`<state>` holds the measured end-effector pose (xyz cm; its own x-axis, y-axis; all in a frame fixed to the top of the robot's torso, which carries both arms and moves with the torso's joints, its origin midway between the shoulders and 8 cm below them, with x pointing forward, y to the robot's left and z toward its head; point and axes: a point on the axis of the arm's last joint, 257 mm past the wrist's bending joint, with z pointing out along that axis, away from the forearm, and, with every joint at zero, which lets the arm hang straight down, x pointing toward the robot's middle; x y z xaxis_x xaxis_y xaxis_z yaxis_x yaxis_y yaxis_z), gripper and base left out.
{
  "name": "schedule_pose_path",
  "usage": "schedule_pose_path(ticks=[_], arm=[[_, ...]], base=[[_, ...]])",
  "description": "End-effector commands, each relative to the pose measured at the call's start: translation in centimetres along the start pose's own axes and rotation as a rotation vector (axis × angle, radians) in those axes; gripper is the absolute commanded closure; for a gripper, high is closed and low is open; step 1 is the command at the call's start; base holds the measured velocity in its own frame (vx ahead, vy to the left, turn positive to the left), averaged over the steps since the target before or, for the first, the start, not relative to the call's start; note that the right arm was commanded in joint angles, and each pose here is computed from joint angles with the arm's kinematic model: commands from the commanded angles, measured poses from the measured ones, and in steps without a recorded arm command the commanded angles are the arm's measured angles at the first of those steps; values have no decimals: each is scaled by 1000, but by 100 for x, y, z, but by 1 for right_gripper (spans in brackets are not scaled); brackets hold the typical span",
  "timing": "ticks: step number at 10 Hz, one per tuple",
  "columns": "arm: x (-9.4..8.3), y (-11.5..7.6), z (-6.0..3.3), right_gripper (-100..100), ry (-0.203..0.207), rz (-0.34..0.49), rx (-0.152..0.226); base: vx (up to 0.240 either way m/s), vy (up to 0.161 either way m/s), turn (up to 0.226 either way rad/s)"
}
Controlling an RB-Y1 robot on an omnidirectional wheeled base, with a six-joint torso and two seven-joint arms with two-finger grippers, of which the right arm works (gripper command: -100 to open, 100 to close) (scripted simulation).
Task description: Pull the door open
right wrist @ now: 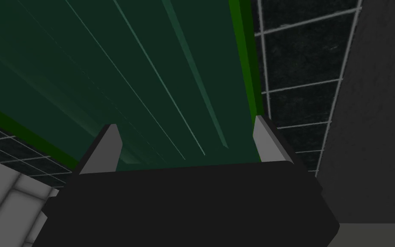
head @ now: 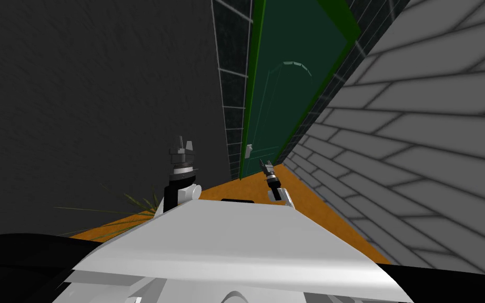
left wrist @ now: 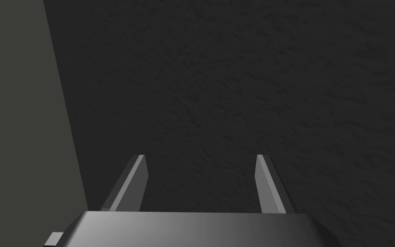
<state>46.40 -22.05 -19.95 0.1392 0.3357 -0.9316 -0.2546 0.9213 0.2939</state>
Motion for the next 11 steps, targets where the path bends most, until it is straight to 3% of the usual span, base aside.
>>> schedule_pose_path(ticks=[1,11], arm=[[150,3,-1,-100,31,-43,-4],[927,92,0,-100,198,-257,-52]], base=[[85,-55,104],[94,-51,84]])
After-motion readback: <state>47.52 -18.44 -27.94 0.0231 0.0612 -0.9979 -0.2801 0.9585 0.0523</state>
